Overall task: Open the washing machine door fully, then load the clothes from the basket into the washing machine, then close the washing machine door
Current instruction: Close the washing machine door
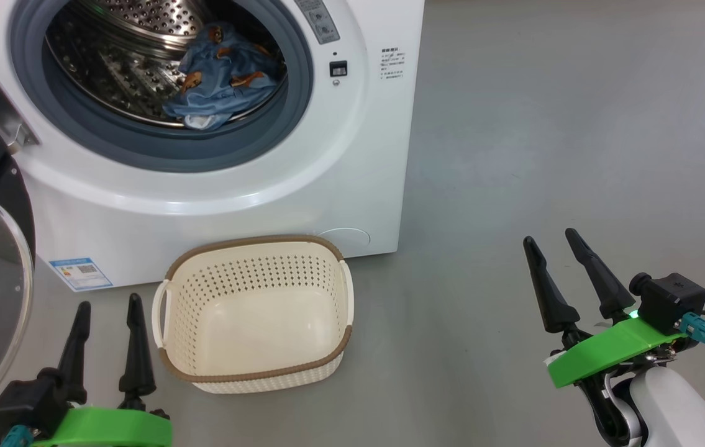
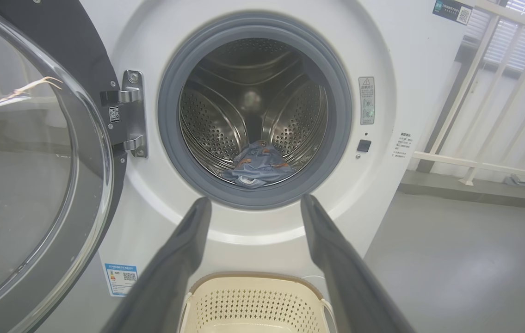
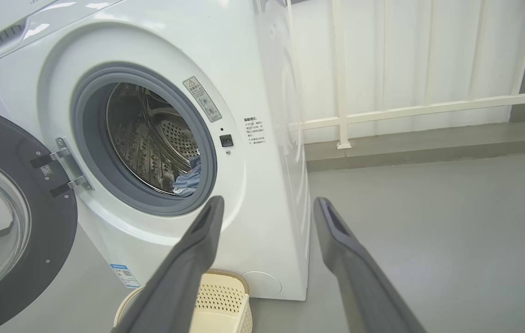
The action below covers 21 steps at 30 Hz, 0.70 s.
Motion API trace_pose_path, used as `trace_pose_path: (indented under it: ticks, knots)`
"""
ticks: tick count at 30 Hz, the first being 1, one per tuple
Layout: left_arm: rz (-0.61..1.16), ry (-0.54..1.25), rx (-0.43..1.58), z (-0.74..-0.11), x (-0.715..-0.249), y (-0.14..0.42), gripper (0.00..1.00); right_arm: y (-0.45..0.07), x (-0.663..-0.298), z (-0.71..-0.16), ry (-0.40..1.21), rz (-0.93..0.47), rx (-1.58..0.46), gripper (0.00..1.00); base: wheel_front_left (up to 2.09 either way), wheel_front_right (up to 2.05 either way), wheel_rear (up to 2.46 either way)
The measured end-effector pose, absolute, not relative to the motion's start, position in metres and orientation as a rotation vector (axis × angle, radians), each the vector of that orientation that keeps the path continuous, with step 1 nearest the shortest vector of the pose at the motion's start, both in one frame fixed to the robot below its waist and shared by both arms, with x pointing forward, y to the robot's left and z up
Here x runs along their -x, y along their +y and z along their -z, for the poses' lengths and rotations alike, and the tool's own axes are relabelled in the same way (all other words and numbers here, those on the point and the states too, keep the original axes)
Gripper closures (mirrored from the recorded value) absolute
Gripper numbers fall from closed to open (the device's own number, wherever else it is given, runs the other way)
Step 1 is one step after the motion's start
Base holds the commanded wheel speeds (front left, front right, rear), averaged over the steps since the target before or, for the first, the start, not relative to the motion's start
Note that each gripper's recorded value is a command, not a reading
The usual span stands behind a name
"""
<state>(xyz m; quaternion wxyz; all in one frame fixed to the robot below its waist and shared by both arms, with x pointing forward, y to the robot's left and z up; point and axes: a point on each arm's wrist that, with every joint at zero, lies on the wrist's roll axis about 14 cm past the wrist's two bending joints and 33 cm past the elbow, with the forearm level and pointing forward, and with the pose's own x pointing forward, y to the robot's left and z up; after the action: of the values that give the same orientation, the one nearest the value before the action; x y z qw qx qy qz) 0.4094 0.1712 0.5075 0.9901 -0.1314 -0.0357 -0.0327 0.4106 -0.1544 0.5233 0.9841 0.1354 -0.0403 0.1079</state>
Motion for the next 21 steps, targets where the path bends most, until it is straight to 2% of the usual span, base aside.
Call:
trace_pose_path:
  ticks: [21]
  knots:
    - [0.021,-0.061,0.261,-0.503,-0.401,0.185,0.0,-0.141,-0.417,-0.518,-0.061,-0.254,-0.257,0.0,0.0,0.0,0.0]
